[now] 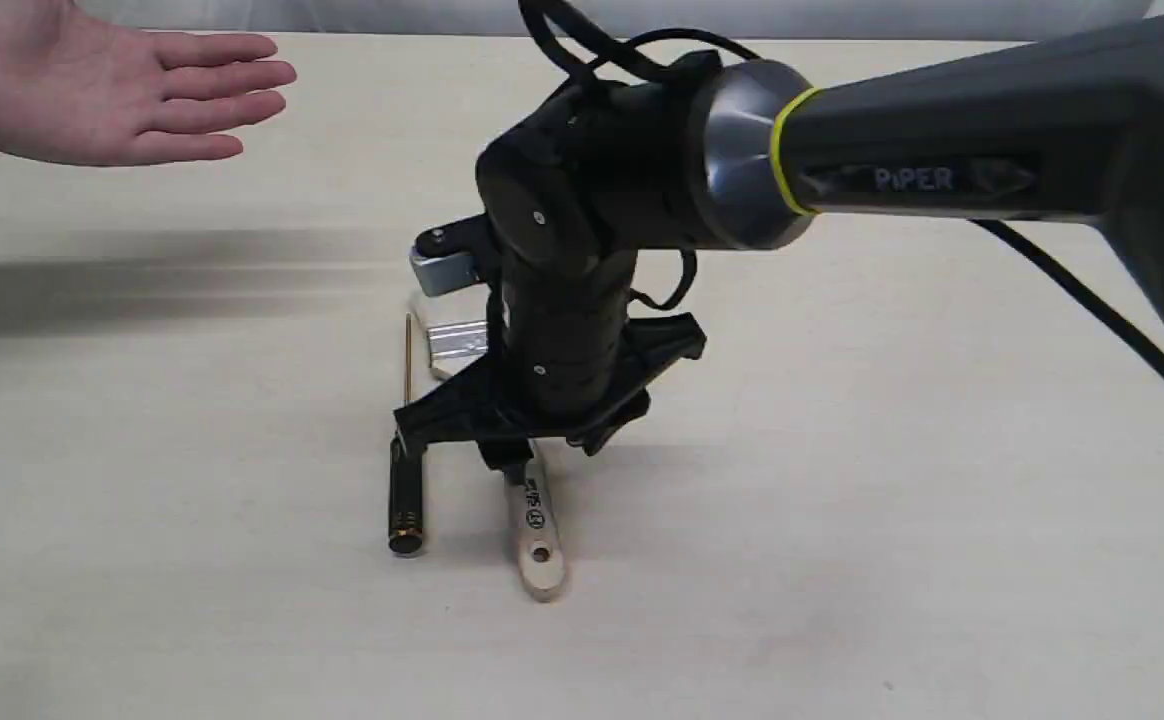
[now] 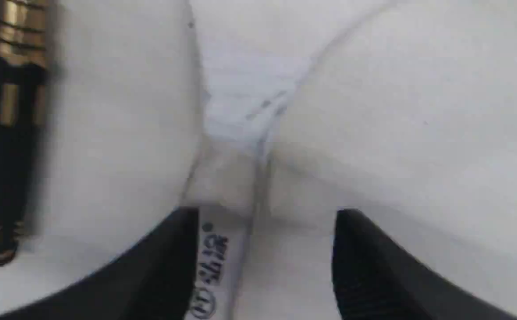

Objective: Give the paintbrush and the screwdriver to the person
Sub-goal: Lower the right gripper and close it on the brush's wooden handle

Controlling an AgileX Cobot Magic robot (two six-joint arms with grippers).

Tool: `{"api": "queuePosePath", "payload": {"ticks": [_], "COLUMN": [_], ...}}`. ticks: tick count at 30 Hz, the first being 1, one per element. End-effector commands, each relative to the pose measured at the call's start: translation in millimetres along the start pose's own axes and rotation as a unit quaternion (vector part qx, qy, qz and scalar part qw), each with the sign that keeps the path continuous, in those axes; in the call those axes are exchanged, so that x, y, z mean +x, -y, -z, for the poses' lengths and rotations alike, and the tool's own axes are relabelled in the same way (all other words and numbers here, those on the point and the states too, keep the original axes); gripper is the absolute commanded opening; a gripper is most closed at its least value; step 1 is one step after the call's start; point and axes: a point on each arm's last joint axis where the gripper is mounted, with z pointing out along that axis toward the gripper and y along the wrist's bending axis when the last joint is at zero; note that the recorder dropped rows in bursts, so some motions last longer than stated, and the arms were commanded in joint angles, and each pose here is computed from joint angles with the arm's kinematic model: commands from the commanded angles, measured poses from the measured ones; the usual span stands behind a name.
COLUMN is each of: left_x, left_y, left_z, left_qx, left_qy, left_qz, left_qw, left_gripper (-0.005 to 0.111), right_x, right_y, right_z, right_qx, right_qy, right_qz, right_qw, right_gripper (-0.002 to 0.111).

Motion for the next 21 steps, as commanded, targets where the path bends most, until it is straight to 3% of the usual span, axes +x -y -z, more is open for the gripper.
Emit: {"api": "queuePosePath", "payload": {"ticks": [1,18,21], "left_x": [0,0,0], "left_y": [0.6,0.6,0.6], "left_z": [0,0,0], "left_qx": [0.005,0.005,0.005], "left_qy": [0.005,0.005,0.005], "left_qz": [0.003,0.003,0.003], "left_qw": [1.0,1.0,1.0], "left_gripper": [0.0,0.0,0.0], "right_x": [-6,-8,-7], "right_y": [-8,-10,-10], "right_z": [11,-31,-31], "right_qx": [-0.039,-0.031,-0.028], "right_qy": [0.017,-0.002,-0.004], "right_qz": [0.008,0.013,0.016], "right_qw": [0.999,0.999,0.999], "right_gripper": [0.049,0.048,0.039]}}
